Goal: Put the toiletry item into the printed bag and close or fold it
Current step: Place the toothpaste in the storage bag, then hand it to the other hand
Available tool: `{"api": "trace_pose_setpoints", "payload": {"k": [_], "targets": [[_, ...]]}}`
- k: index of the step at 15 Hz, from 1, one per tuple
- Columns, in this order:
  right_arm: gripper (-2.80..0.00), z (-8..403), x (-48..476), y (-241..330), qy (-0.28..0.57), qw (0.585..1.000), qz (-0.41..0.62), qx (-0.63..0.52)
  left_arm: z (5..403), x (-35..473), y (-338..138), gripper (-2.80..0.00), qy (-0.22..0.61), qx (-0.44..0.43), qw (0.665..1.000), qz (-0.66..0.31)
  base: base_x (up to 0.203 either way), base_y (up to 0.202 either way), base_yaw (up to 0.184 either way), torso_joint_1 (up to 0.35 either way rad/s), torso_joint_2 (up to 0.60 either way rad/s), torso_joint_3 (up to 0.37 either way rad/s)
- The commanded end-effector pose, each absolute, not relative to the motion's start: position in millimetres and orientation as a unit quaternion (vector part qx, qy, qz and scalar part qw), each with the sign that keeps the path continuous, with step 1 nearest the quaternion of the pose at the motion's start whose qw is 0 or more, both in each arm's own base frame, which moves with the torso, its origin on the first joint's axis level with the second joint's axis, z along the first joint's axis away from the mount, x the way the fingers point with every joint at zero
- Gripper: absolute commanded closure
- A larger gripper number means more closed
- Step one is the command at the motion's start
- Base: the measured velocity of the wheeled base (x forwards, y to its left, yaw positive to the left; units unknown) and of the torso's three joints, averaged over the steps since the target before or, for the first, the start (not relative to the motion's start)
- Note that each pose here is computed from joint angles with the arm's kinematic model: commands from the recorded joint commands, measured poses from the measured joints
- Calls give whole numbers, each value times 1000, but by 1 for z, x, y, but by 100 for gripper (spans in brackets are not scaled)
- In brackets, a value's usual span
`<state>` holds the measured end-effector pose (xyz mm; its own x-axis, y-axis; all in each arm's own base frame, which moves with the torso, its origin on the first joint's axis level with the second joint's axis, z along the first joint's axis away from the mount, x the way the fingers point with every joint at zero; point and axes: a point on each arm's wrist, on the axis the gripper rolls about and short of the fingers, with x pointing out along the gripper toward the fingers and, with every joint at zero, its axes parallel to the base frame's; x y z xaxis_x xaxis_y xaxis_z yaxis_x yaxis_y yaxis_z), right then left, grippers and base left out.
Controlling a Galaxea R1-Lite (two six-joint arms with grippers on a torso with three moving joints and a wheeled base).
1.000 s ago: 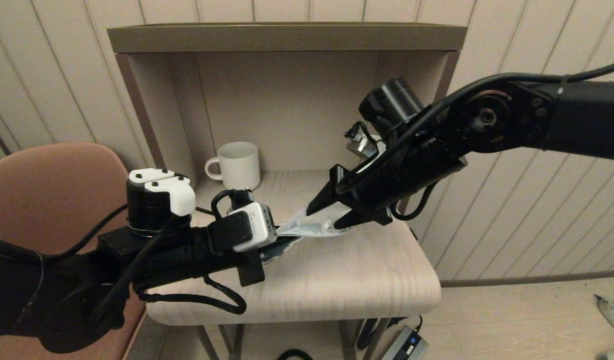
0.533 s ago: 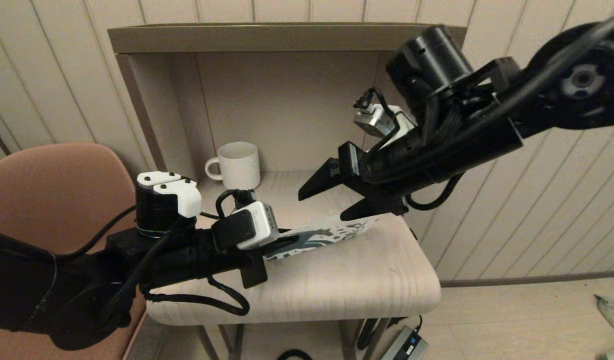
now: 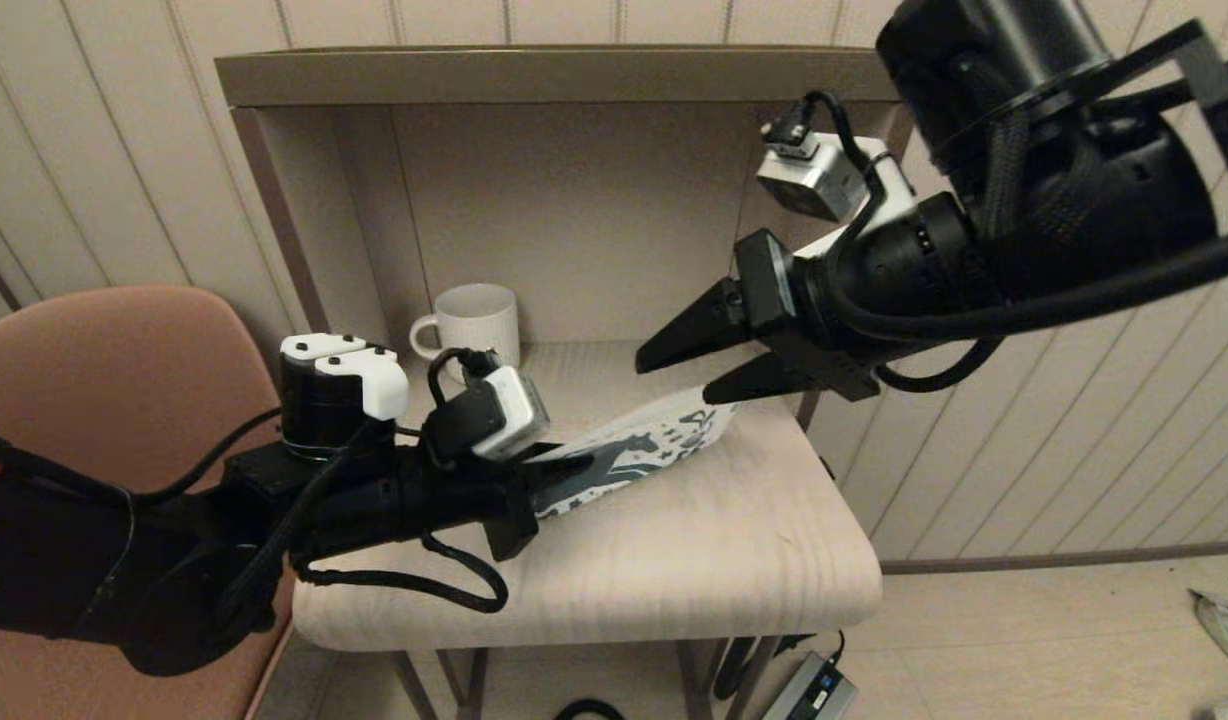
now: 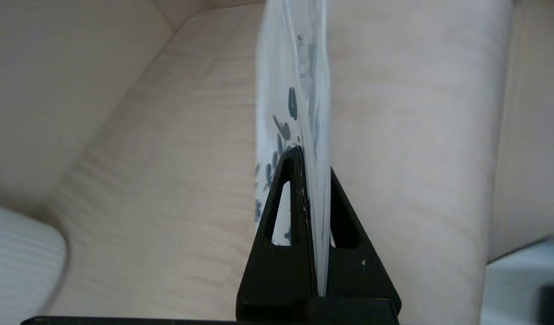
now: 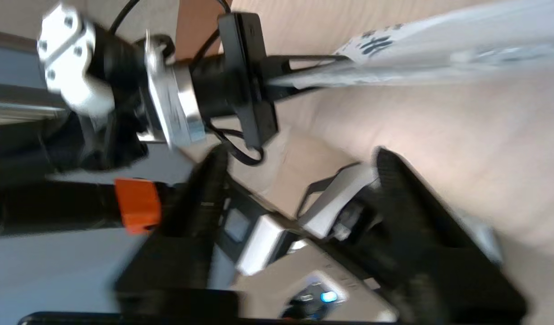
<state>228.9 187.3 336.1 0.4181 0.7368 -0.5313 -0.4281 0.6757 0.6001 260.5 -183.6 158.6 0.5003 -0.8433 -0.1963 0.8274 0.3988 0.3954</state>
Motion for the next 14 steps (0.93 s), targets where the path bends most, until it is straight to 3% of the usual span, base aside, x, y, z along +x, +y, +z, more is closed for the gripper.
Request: {"api": "trace_pose_setpoints", "payload": {"k": [1, 8, 14], "targets": [[0, 348, 210, 172, 372, 834, 379, 152, 166, 269, -182, 0, -2, 185, 851, -492, 0, 0, 0, 0, 0, 0], [0, 330, 224, 138, 296, 890, 339, 77, 199, 280, -184, 0, 57, 59, 870, -486, 0, 0, 0, 0, 0, 0], [0, 327, 222, 111, 255, 906, 334, 58, 215, 273, -164, 0, 112, 25, 820, -561, 0, 0, 0, 0, 0, 0]]}}
